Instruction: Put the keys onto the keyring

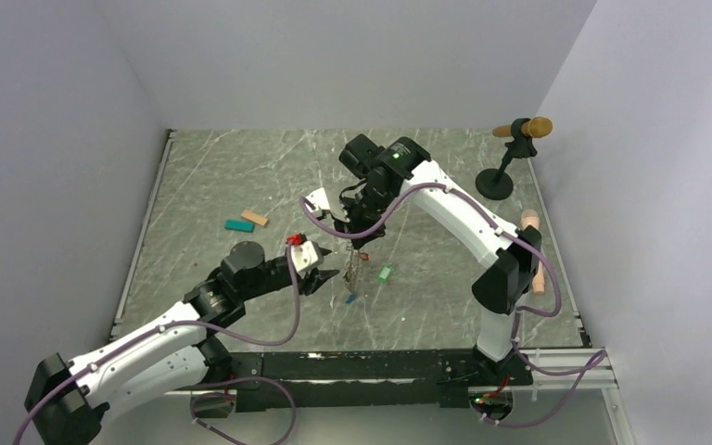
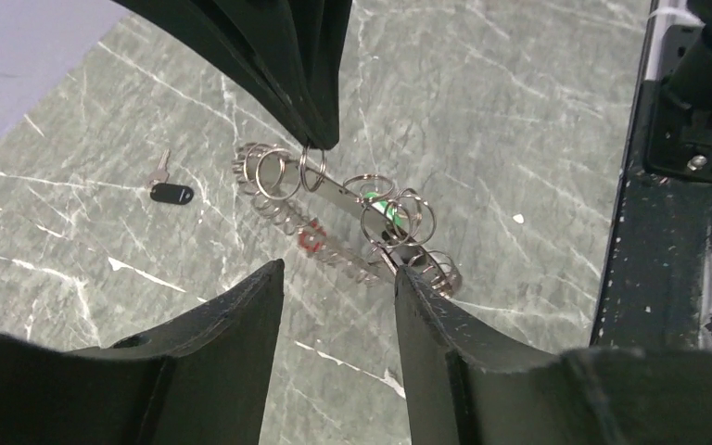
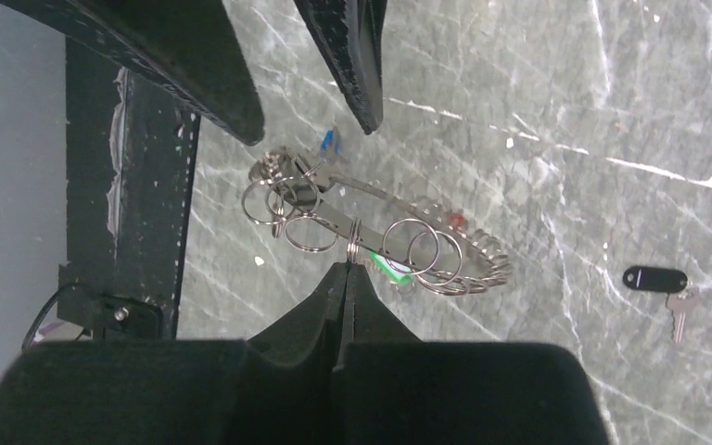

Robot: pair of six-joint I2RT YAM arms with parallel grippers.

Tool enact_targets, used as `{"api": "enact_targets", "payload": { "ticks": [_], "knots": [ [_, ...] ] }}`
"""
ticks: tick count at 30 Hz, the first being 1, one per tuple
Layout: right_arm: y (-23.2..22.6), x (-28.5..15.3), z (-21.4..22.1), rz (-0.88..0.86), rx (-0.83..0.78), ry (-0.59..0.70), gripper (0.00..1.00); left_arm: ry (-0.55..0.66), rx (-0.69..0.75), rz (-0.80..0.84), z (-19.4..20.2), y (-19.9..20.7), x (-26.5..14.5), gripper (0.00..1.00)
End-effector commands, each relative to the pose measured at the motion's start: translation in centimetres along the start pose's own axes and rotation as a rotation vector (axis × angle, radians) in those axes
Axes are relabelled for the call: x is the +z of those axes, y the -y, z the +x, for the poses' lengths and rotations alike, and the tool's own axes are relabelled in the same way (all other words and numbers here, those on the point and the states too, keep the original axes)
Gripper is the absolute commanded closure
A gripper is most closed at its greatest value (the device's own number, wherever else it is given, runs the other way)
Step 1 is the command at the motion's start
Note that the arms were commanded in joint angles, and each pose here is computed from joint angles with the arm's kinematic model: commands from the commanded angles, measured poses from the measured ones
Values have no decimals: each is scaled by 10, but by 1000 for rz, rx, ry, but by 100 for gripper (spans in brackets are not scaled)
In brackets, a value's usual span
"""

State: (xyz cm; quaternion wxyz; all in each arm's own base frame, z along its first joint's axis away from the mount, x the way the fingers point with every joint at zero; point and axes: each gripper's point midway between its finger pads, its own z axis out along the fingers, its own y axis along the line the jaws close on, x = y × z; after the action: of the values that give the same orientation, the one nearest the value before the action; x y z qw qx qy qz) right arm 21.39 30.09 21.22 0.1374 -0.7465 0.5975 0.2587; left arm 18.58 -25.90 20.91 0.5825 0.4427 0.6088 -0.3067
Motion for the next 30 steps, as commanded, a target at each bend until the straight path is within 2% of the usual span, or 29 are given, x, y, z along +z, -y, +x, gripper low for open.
{"api": "enact_targets", "payload": {
  "ticks": [1,10,16,24,26,28,30],
  "knots": [
    [-5,-12,2,23,23,-55,100,61,79,-36,-28,-13,13,50],
    [-8,-7,-3,-4,23,-30,100,116,59,-81,-31,-19,28,56],
    [-11,-5,-8,-25,22,-6,100,164,32,-42,-34,-11,35,58],
    [-12,-5,-12,-21,20,20,100,134,13,9,-24,-2,42,66],
    [-13,-5,-13,-30,20,28,100,129,15,10,-23,-2,42,73],
    [-13,-4,-13,-33,21,33,100,126,15,20,-23,-1,43,97],
    [-14,-2,-13,-39,22,33,100,123,11,30,-24,1,44,100]
  ]
}}
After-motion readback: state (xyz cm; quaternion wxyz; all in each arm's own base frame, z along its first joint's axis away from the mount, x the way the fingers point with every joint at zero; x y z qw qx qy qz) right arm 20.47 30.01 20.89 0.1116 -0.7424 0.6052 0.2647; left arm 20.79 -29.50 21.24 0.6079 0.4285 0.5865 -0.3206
